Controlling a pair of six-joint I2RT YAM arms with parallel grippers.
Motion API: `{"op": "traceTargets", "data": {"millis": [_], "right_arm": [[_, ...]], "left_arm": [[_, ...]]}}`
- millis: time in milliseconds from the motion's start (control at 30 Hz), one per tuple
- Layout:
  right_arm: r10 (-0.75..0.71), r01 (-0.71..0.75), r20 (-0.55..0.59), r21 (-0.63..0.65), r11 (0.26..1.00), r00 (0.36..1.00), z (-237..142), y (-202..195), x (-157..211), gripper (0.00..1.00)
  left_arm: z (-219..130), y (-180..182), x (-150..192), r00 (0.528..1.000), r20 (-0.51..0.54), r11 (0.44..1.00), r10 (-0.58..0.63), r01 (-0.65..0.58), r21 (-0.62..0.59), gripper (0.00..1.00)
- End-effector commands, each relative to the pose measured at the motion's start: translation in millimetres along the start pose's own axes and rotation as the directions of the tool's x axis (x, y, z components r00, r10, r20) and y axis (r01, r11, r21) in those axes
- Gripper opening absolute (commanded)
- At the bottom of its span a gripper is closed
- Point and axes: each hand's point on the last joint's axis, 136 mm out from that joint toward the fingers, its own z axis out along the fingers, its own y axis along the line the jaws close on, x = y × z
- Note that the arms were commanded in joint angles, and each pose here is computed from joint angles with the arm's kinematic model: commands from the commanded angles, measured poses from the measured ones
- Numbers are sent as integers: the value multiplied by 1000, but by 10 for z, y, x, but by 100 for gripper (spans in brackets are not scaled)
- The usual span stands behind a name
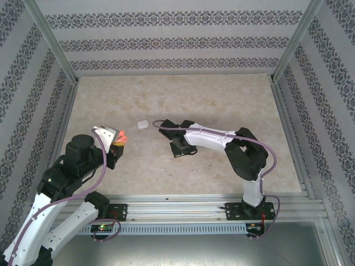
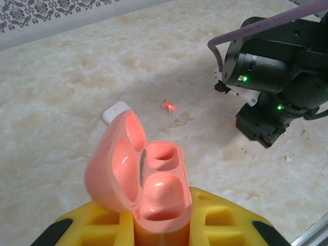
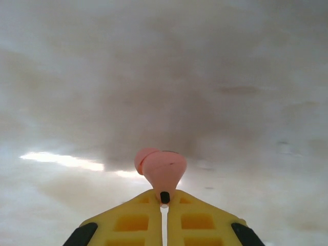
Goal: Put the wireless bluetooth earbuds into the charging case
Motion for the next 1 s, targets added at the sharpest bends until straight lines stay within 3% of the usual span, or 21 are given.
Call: {"op": "traceTargets", "data": {"millis": [0,233,467,733,967], "right_arm": [[-105,107,-22,172,979,994,-14,-362,75,7],[-182,208,-119,274,939,976,161,-392,103,7],[-266,301,-153,304,904,952,214,-95,102,13],[-235,258,-127,202,945,964,113,216,172,37],[-183,186,-67,49,981,981,-177,377,161,44]], "left_arm": [[22,-1,-42,1000,21,1000,-12,12,4,1],[22,-7,-21,1000,12,1000,-19,19,8,1],[3,-1,0,1000,6,1000,-18,18,4,1],[10,10,15,1000,0,1000,-13,13,-3,1],[39,1,-5,1000,5,1000,-18,18,4,2]]}}
